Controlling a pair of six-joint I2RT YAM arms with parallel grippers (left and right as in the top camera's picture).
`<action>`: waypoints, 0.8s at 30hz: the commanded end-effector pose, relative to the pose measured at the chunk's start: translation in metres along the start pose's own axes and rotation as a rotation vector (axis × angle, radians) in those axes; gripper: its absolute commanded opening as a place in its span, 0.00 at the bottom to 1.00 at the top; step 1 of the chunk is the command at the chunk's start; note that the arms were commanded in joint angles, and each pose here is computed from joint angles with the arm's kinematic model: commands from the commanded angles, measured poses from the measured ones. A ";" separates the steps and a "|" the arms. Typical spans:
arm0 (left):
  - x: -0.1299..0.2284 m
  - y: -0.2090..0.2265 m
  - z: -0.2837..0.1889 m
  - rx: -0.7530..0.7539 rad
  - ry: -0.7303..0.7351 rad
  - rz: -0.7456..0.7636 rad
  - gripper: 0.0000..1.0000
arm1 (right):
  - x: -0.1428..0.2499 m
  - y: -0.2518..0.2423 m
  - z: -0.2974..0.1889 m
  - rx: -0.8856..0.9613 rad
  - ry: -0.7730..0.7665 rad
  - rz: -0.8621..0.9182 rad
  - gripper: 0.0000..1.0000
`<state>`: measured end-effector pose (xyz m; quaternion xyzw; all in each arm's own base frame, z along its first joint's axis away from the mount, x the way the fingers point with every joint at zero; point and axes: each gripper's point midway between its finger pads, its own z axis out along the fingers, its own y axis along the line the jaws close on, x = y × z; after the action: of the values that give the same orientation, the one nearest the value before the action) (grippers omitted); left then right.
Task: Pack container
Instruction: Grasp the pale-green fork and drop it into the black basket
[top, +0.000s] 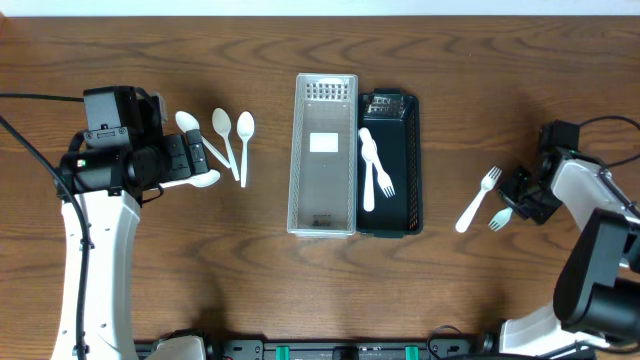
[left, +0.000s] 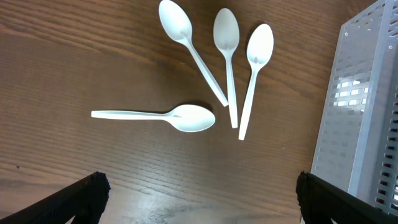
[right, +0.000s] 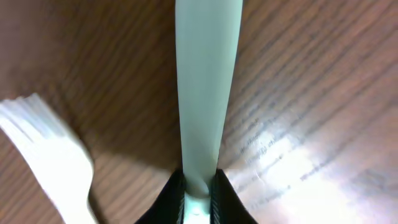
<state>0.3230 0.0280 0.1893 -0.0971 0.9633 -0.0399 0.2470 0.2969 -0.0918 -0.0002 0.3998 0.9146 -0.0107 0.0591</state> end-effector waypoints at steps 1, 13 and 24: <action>-0.006 0.003 -0.002 -0.013 -0.010 0.014 0.98 | -0.013 0.010 -0.039 -0.059 -0.118 -0.066 0.02; -0.006 0.003 -0.002 -0.013 -0.011 0.014 0.98 | 0.080 0.153 -0.173 -0.627 -0.276 -0.554 0.01; -0.006 0.003 -0.002 -0.013 -0.011 0.014 0.98 | 0.143 0.215 -0.088 -0.494 -0.202 -0.790 0.05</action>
<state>0.3229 0.0281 0.1893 -0.0971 0.9633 -0.0397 0.2470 0.3446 0.1599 0.1029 0.0134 0.9539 0.1723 0.2453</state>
